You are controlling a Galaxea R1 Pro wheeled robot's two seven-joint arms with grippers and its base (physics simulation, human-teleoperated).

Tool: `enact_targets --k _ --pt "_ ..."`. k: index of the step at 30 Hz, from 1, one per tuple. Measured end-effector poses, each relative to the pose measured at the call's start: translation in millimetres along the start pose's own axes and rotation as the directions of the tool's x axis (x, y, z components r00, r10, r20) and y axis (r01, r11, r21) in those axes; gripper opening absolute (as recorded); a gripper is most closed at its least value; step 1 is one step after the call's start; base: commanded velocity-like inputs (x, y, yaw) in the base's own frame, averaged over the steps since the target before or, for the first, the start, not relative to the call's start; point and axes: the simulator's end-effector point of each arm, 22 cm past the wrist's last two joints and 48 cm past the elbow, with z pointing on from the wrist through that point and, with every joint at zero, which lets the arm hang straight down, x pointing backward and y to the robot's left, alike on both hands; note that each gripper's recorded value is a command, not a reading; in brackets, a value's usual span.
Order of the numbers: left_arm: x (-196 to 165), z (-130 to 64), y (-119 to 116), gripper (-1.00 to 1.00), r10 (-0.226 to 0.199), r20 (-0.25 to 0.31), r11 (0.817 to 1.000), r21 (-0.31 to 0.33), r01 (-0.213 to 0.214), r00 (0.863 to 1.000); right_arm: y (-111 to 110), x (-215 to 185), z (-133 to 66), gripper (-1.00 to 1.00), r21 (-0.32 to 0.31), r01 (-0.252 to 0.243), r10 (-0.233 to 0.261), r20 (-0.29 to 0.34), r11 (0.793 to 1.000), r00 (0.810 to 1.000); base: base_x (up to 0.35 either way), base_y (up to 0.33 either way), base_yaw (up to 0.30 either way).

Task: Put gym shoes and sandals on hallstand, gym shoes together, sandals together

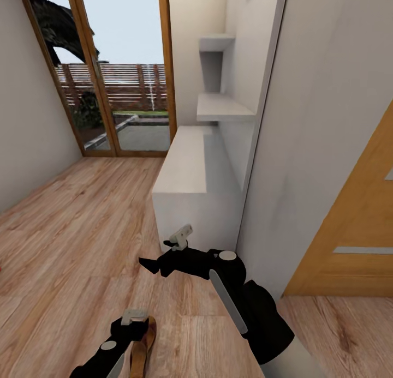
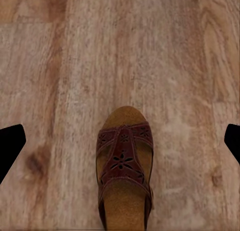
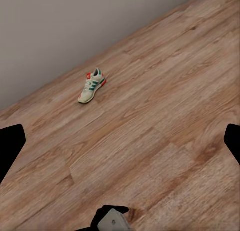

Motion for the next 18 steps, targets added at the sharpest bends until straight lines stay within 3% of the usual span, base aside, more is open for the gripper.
enact_targets --k 18 --pt "39 22.2 6 1.00 -0.003 -0.002 1.000 -0.017 0.003 1.000 -5 41 6.2 1.00 0.001 0.000 0.000 0.000 1.000 1.000 0.000 0.000 -0.001"
